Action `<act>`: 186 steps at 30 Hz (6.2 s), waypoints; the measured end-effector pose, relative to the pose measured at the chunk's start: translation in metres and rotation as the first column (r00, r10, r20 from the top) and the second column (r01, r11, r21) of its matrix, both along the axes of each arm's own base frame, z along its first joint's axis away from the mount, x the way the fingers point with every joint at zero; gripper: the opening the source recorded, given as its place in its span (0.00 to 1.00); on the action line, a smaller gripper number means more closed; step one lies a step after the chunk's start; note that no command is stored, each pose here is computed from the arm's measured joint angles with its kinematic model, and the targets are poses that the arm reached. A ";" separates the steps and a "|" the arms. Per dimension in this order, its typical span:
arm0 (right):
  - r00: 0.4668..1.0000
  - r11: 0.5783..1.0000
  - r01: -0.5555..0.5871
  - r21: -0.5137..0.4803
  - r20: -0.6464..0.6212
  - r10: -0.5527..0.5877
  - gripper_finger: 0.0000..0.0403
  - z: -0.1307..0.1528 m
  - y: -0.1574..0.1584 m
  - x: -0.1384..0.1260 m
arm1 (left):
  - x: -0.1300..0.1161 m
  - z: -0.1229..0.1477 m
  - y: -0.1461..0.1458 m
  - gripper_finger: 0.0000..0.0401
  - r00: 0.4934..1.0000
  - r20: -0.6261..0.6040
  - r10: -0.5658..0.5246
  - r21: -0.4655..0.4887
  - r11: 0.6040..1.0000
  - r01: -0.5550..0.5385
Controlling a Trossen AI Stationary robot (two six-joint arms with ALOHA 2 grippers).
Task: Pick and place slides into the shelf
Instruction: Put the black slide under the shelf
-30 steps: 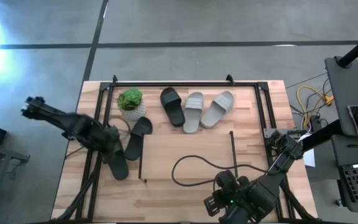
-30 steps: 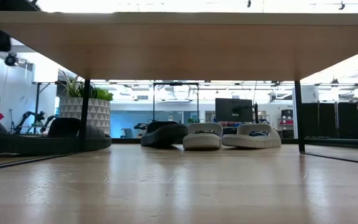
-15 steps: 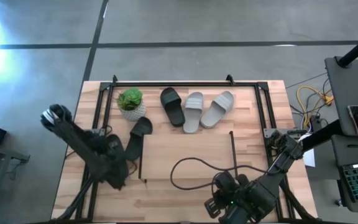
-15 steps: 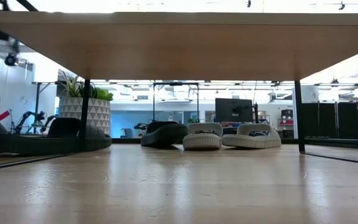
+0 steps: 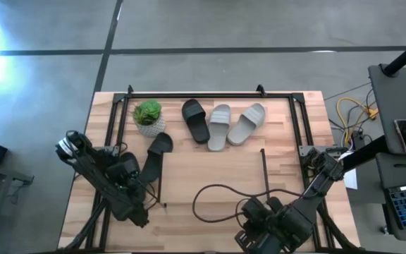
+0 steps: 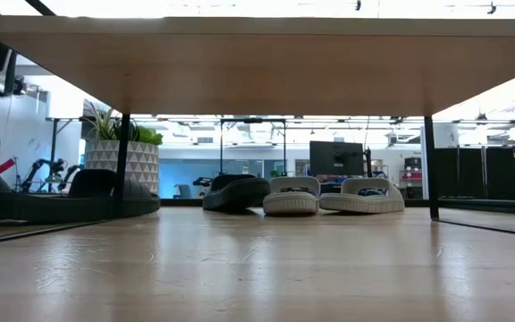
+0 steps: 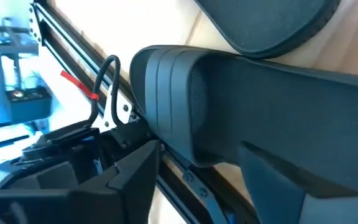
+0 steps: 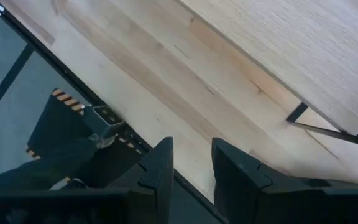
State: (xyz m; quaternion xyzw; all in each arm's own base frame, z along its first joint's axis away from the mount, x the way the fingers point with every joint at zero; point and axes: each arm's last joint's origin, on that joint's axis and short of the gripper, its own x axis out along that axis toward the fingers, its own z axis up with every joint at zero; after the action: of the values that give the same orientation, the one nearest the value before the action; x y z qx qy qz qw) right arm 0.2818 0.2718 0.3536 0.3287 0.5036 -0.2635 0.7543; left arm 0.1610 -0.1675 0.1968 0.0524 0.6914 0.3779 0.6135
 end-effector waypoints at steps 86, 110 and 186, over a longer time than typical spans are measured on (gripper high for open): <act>0.996 0.994 -0.061 -0.095 0.053 0.067 0.22 0.000 0.001 -0.001 | 0.047 0.086 -0.135 0.00 0.909 0.417 -0.004 -0.443 0.872 0.207; 0.989 1.000 0.002 0.018 0.145 -0.005 0.11 0.023 0.016 -0.022 | 0.147 0.034 -0.125 0.00 0.907 0.287 -0.307 -0.147 0.922 0.359; 0.912 0.932 -0.352 -0.089 0.191 0.363 0.11 0.064 0.001 -0.059 | 0.040 0.100 -0.037 0.35 0.875 0.471 0.111 -0.233 0.972 0.002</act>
State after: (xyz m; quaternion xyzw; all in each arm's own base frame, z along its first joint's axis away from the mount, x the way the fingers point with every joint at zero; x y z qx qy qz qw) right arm 0.2225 0.2733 0.4179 0.2364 0.4678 -0.0992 0.8459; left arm 0.2013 -0.2048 0.2971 -0.1330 0.5569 0.3149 0.7570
